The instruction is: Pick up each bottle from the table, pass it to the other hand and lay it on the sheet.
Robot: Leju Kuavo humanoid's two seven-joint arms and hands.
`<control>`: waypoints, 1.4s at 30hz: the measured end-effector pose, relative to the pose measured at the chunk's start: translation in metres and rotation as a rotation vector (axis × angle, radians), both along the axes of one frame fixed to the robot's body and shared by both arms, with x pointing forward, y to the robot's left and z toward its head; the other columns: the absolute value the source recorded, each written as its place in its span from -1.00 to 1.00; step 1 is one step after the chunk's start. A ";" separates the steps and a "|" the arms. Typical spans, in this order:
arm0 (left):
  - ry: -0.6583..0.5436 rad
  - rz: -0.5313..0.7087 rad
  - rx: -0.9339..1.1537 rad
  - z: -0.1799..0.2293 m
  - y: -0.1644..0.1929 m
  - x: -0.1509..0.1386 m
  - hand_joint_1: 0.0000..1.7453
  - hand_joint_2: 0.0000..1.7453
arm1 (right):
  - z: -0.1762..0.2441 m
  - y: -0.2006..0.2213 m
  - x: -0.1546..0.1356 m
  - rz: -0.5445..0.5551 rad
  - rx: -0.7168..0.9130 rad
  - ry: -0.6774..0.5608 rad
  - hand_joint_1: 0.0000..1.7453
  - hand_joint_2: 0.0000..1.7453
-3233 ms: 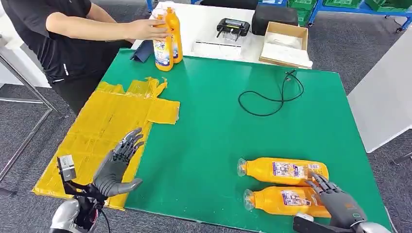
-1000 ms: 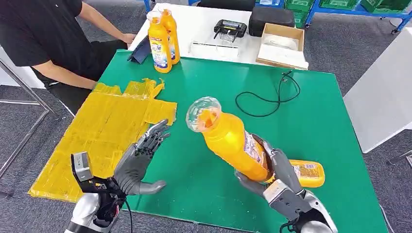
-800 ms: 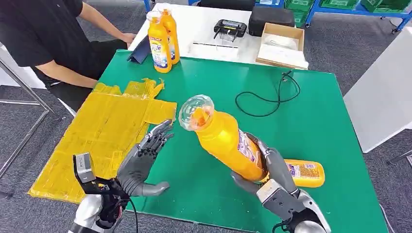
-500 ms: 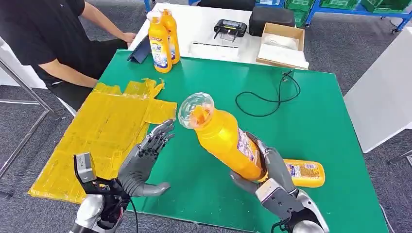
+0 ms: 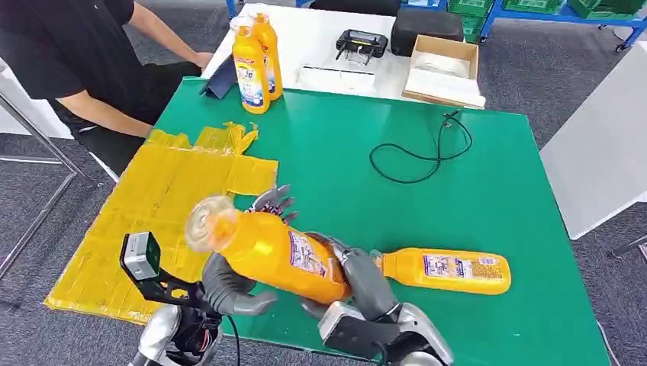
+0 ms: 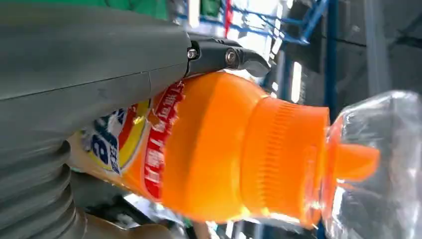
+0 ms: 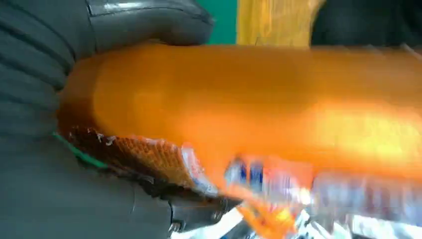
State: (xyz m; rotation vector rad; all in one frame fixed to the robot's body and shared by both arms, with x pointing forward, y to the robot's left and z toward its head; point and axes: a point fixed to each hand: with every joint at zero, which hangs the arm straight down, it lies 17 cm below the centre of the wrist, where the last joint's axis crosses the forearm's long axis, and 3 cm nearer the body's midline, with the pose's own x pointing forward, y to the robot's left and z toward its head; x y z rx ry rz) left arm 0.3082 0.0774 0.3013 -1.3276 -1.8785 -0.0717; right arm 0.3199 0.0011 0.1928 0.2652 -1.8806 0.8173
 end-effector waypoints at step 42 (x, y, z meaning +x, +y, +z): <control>-0.455 0.654 0.697 -0.032 0.044 0.039 1.00 1.00 | -0.045 -0.058 -0.018 -0.214 -0.226 -0.059 -1.00 1.00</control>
